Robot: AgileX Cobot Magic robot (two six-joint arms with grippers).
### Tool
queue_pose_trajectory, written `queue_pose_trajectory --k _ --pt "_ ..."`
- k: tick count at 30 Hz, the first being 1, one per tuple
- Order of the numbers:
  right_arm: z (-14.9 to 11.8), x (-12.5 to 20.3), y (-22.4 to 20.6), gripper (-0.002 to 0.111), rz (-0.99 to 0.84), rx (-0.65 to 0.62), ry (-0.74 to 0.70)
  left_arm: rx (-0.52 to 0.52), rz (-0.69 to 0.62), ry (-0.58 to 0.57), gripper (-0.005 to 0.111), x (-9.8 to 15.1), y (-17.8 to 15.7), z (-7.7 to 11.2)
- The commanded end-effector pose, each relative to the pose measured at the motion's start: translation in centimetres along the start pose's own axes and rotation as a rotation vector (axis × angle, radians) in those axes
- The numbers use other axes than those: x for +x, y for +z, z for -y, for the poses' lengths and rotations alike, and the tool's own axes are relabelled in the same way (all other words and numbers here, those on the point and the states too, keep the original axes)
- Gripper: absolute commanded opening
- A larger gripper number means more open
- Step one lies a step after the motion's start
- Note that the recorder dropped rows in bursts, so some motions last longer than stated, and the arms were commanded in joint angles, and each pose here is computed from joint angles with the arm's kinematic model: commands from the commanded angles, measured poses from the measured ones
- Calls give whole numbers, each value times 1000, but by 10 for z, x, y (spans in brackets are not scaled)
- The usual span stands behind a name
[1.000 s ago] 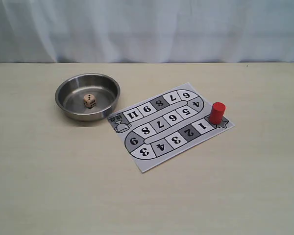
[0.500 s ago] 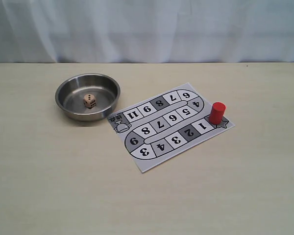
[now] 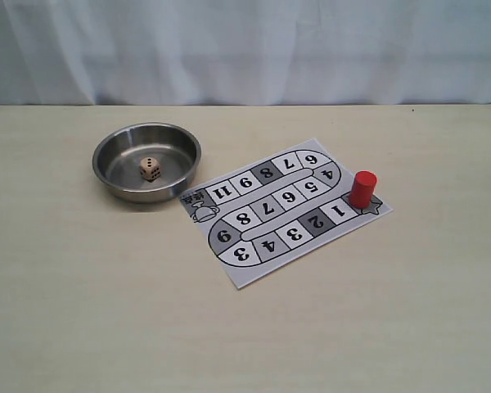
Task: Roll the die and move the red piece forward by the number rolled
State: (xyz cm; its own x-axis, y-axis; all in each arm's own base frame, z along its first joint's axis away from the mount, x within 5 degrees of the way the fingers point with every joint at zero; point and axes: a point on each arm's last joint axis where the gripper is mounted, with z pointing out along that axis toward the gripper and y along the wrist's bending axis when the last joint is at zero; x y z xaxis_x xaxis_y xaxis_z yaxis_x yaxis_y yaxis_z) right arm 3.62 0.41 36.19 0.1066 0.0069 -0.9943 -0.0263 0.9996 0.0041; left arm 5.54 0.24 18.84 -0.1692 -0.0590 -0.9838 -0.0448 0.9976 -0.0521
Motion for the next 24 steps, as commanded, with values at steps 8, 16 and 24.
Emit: queue_pose_trajectory --k 8,16,24 --pt "-13 -17 102 4 -380 -228 -63 1 18 4 0 -3 -1 0" --pt "-37 1 165 4 -533 -506 -41 1 17 2 0 -3 -1 0" --pt "-88 24 216 6 -639 -640 -183 1 17 2 0 -3 -1 0"
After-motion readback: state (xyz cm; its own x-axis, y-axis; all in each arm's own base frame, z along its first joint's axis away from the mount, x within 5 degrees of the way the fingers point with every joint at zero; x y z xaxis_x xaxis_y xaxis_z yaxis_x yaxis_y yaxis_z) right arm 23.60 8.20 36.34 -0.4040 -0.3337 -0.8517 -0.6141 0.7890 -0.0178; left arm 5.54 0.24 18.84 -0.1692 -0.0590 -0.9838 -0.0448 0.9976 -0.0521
